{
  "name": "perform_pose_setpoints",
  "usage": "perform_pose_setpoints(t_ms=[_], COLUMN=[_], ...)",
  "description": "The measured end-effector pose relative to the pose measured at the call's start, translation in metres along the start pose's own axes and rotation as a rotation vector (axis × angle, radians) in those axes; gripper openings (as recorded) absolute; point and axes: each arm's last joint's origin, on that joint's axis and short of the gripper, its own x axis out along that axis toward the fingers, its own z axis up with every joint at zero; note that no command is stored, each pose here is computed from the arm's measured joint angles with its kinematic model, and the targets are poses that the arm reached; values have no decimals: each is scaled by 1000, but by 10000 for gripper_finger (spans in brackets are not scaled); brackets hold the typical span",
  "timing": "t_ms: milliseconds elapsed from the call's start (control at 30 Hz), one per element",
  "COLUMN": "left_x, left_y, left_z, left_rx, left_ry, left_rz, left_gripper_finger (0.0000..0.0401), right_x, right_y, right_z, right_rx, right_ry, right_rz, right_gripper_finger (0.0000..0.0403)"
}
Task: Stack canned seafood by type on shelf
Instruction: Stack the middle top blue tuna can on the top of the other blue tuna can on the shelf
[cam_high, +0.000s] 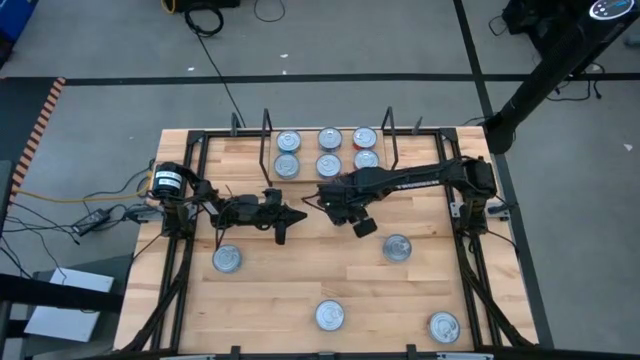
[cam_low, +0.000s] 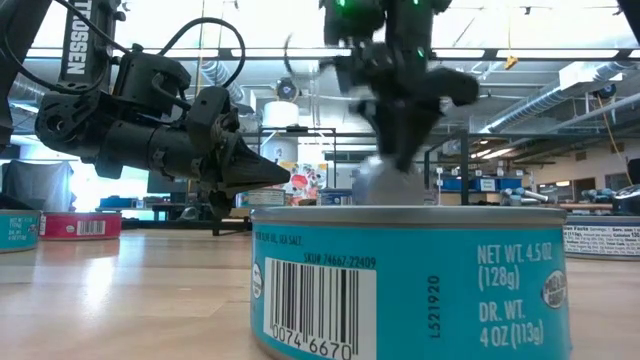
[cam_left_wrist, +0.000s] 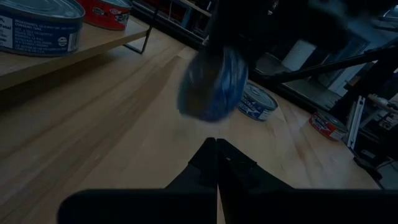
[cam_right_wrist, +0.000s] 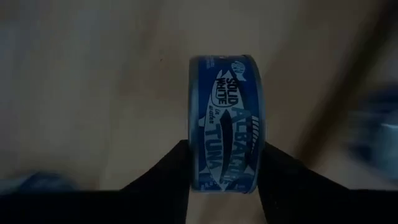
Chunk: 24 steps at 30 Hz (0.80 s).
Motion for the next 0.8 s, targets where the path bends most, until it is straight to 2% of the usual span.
perform_pose_setpoints(t_ms=[133, 233, 333, 567, 800], left_x=[0, 0, 0, 0, 0], left_y=[0, 0, 0, 0, 1], left_z=[0, 0, 0, 0, -2], left_rx=[0, 0, 0, 0, -6], left_ry=[1, 1, 1, 2, 19], left_rz=[0, 0, 0, 0, 10], left_gripper_finger=[3, 3, 3, 3, 3], right_x=[-35, -53, -60, -46, -14], right_y=[-16, -39, -68, -124, -154], right_z=[4, 0, -8, -29, -45], right_rx=[51, 119, 190, 158, 117], right_ry=[-83, -139, -177, -168, -101], right_rz=[-251, -469, -601, -743, -713], right_gripper_finger=[147, 147, 147, 147, 147])
